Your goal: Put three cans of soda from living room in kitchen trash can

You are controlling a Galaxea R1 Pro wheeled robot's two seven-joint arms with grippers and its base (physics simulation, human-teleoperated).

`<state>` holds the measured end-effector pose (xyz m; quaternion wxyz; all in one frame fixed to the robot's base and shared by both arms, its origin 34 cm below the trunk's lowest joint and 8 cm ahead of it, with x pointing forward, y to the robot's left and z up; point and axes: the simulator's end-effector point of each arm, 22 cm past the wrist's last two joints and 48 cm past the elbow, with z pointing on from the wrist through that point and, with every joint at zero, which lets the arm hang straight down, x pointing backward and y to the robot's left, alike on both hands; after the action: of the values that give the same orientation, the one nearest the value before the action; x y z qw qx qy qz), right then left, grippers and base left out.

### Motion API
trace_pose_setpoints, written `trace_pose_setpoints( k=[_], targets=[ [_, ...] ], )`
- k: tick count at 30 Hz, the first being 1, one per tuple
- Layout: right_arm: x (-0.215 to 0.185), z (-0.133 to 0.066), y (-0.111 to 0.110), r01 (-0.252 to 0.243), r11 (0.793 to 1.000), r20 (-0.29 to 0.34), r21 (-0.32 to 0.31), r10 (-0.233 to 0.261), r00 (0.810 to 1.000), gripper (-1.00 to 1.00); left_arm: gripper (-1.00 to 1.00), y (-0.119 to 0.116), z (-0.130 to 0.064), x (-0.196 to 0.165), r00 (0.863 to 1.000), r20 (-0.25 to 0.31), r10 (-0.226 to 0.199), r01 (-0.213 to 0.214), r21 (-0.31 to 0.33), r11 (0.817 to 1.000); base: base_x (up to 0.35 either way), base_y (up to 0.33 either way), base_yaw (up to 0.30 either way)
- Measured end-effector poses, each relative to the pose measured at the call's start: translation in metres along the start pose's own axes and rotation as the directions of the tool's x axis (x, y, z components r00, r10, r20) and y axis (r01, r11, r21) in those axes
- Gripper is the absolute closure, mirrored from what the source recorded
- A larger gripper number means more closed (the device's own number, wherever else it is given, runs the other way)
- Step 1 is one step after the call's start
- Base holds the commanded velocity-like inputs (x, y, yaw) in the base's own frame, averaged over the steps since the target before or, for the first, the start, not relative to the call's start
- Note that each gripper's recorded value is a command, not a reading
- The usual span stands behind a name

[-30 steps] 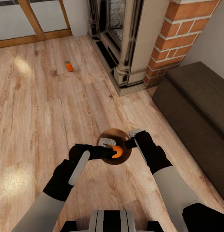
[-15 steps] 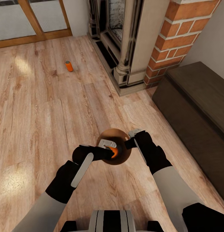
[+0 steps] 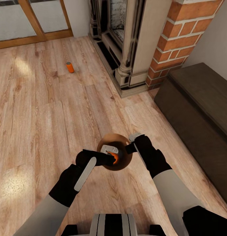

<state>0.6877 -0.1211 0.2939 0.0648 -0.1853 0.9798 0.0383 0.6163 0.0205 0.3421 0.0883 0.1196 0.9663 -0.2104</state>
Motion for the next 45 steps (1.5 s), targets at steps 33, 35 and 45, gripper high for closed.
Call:
trace_pose_setpoints(
  k=[33, 35, 45],
  targets=[
    [-0.001, 0.000, 0.001, 0.010, 1.000, 0.001, 0.004, -0.010, 1.000, 1.00, -1.00, 0.001, 0.000, 0.001, 1.000, -0.002, -0.005, 0.005, -0.005, 1.000, 0.000, 0.000, 0.000],
    [0.000, 0.000, 0.003, 0.007, 1.000, -0.002, -0.002, -0.007, 1.000, 1.00, -1.00, 0.002, -0.001, 0.001, 1.000, 0.001, -0.007, 0.007, 0.000, 1.000, 0.000, 0.000, 0.000],
    [-0.014, -0.009, 0.009, -0.018, 0.999, 0.041, -0.040, 0.019, 0.999, 1.00, -1.00, 0.007, -0.043, -0.022, 0.994, 0.102, 0.025, -0.038, 0.128, 0.991, 0.033, 0.000, 0.000]
  ],
)
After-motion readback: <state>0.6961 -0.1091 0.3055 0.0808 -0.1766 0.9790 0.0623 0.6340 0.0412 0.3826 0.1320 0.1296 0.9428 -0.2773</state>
